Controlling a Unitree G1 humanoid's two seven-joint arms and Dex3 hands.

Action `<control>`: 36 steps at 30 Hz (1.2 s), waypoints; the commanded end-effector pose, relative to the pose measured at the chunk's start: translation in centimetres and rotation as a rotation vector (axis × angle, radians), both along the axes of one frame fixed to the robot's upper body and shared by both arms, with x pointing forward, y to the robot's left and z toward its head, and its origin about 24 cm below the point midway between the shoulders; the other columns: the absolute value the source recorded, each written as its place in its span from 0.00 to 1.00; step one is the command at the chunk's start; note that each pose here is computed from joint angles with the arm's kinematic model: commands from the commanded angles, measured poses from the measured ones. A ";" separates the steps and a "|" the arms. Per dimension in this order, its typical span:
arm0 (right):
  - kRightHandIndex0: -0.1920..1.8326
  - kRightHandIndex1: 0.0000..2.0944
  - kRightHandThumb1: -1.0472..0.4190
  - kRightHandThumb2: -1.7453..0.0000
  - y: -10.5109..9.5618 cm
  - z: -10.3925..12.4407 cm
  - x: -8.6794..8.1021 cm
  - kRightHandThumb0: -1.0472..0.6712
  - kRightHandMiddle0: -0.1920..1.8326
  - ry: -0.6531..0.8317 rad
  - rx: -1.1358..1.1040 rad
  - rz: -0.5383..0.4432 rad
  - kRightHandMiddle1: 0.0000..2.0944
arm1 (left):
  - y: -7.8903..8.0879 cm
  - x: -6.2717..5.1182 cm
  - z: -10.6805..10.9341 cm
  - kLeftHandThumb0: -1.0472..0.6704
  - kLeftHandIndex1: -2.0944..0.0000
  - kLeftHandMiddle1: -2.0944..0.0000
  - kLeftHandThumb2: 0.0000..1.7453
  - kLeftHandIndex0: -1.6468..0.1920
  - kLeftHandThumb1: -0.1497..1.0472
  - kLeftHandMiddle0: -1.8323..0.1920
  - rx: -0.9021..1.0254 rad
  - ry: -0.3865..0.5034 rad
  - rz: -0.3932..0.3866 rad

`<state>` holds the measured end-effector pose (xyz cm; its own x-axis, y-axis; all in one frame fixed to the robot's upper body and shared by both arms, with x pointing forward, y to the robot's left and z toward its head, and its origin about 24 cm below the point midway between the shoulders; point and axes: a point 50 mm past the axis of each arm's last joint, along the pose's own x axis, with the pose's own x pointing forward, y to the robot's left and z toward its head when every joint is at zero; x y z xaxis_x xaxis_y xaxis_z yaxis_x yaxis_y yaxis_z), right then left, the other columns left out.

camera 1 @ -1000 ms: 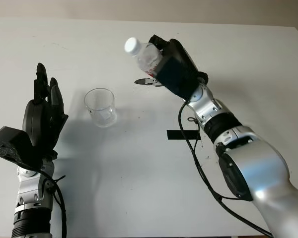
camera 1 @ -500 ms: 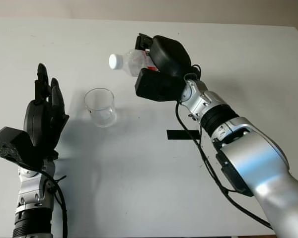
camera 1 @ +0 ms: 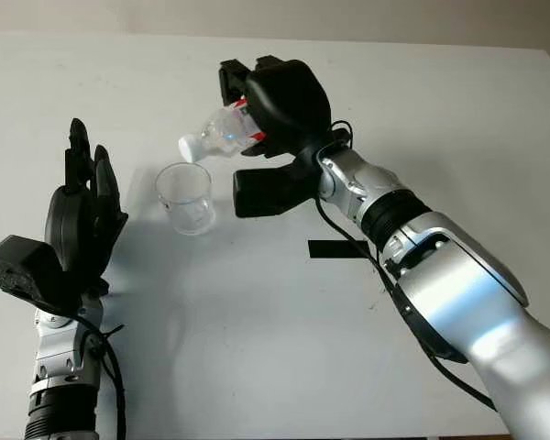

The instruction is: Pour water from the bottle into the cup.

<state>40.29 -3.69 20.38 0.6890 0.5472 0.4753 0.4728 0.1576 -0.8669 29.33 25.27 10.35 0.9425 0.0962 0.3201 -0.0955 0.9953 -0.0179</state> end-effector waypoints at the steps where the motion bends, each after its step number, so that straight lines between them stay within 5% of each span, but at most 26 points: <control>1: 0.63 1.00 0.03 0.95 0.8 1.5 -0.1 0.45 0.27 -0.092 -0.048 0.011 0.98 | 0.0 -0.2 -0.2 0.14 0.98 0.97 0.37 1.00 1.00 0.98 0.001 0.001 0.003; 15: 0.66 1.00 0.04 0.97 0.9 1.8 -0.5 0.41 0.39 -0.354 -0.296 0.017 1.00 | -0.1 -0.2 -0.3 0.14 0.97 0.97 0.36 1.00 1.00 0.98 -0.005 0.004 0.006; 36: 0.64 1.00 0.02 0.97 1.0 2.4 -0.5 0.39 0.33 -0.400 -0.295 0.020 1.00 | 0.0 0.0 -0.4 0.13 0.98 0.97 0.36 1.00 1.00 0.98 0.003 0.008 0.007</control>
